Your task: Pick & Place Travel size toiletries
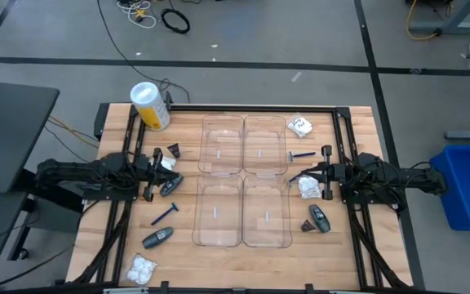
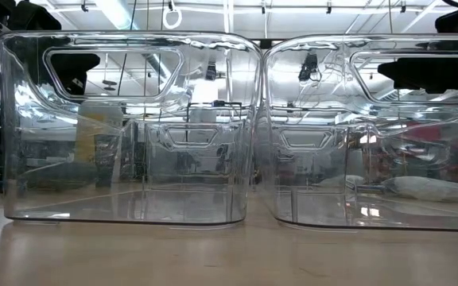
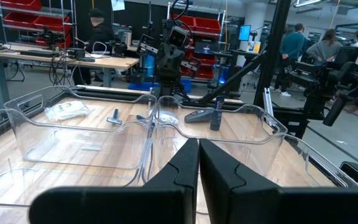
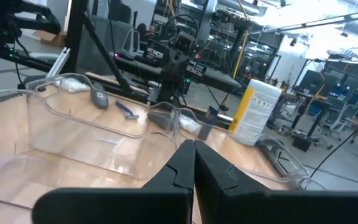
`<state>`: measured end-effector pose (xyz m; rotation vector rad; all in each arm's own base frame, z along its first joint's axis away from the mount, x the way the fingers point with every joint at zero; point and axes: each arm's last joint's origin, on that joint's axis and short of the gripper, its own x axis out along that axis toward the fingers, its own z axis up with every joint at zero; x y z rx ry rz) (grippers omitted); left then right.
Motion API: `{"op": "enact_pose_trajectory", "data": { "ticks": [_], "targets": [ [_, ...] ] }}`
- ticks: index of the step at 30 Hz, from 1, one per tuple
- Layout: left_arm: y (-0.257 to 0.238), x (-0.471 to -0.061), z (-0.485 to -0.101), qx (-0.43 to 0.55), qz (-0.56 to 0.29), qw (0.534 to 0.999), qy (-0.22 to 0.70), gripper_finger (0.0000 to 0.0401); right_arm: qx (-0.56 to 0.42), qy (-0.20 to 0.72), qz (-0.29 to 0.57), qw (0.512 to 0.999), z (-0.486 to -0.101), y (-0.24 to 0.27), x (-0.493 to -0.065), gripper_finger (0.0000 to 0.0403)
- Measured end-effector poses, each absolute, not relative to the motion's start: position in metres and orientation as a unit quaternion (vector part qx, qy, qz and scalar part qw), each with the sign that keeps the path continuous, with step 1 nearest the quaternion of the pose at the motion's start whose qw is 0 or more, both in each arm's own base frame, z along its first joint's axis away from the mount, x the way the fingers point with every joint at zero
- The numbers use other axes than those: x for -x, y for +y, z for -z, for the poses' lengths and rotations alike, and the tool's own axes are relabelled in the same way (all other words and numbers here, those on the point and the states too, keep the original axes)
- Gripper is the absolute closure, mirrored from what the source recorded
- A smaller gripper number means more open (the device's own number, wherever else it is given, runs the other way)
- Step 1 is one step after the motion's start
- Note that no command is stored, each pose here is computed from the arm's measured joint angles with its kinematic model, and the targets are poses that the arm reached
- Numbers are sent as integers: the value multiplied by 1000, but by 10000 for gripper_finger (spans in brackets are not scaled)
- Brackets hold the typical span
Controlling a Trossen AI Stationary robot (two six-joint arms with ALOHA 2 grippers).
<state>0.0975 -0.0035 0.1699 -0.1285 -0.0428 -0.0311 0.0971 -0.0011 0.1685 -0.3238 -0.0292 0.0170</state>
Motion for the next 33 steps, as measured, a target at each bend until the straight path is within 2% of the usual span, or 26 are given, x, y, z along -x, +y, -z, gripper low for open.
{"op": "enact_pose_trajectory", "data": {
  "ticks": [19,26,33],
  "targets": [
    [-3,-97,-170,64,16,998,-22,379,159,-14,0,987,-169,-2,-97,396],
    [-3,-97,-170,64,16,998,-22,379,9,-15,-24,1000,-169,0,-97,396],
    [-3,-97,-170,64,16,998,-22,379,-51,-15,-33,998,-169,0,-97,396]
  ]
}}
